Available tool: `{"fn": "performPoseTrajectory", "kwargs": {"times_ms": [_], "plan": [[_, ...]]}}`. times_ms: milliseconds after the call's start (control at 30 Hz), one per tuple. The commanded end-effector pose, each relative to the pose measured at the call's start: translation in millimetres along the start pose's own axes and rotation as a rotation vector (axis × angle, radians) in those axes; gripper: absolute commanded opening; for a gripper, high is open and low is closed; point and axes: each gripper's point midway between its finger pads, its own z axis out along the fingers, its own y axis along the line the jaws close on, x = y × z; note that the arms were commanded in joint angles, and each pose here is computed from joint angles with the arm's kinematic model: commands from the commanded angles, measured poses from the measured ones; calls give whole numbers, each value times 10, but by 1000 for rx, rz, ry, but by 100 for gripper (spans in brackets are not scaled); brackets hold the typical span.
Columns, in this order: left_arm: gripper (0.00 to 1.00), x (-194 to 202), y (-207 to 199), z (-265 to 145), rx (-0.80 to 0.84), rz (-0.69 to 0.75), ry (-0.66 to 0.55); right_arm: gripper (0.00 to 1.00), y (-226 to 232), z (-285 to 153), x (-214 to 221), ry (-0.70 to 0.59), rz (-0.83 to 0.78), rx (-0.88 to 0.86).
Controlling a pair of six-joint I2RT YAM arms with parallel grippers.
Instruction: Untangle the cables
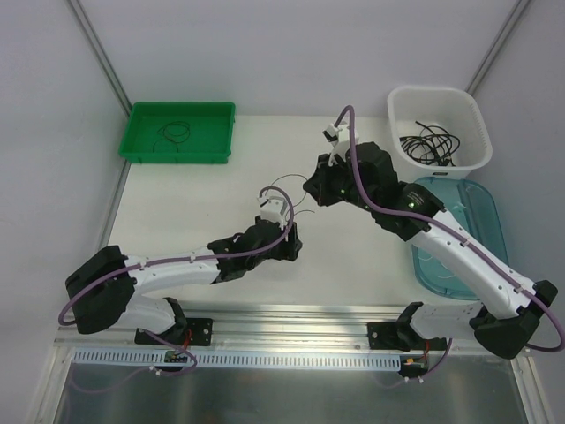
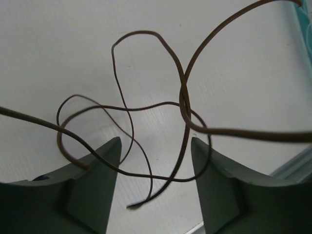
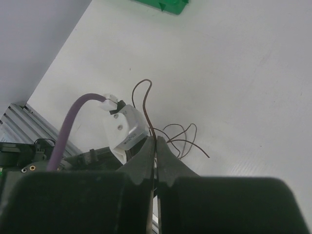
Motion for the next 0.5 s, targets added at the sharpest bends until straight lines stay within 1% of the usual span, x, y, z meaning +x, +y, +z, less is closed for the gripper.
{"fn": "performPoseTrajectory", "kwargs": {"times_ms": [0, 67, 100, 133, 167, 233, 400, 467], "plan": [[56, -303, -130, 73, -12, 6, -120, 1, 32, -146, -184, -87, 25, -4], [41, -272, -123, 71, -14, 10, -116, 1, -49, -189, -173, -95, 13, 29], [30, -264, -113, 51, -13, 10, -117, 1, -72, -194, -151, -91, 5, 40], [8, -210, -68, 43, -20, 9, -109, 1, -130, -211, -161, -99, 1, 67], [3, -186, -22, 25, -34, 6, -108, 1, -180, -236, -133, -96, -14, 87], [1, -116, 61, -33, -47, -8, -99, 1, -316, -283, -159, -114, -20, 150], [1, 88, 270, -189, -72, -27, -67, 1, -628, -432, -183, -140, -14, 254], [2, 129, 296, -233, -65, -27, -59, 1, -749, -477, -204, -151, -3, 286]]}}
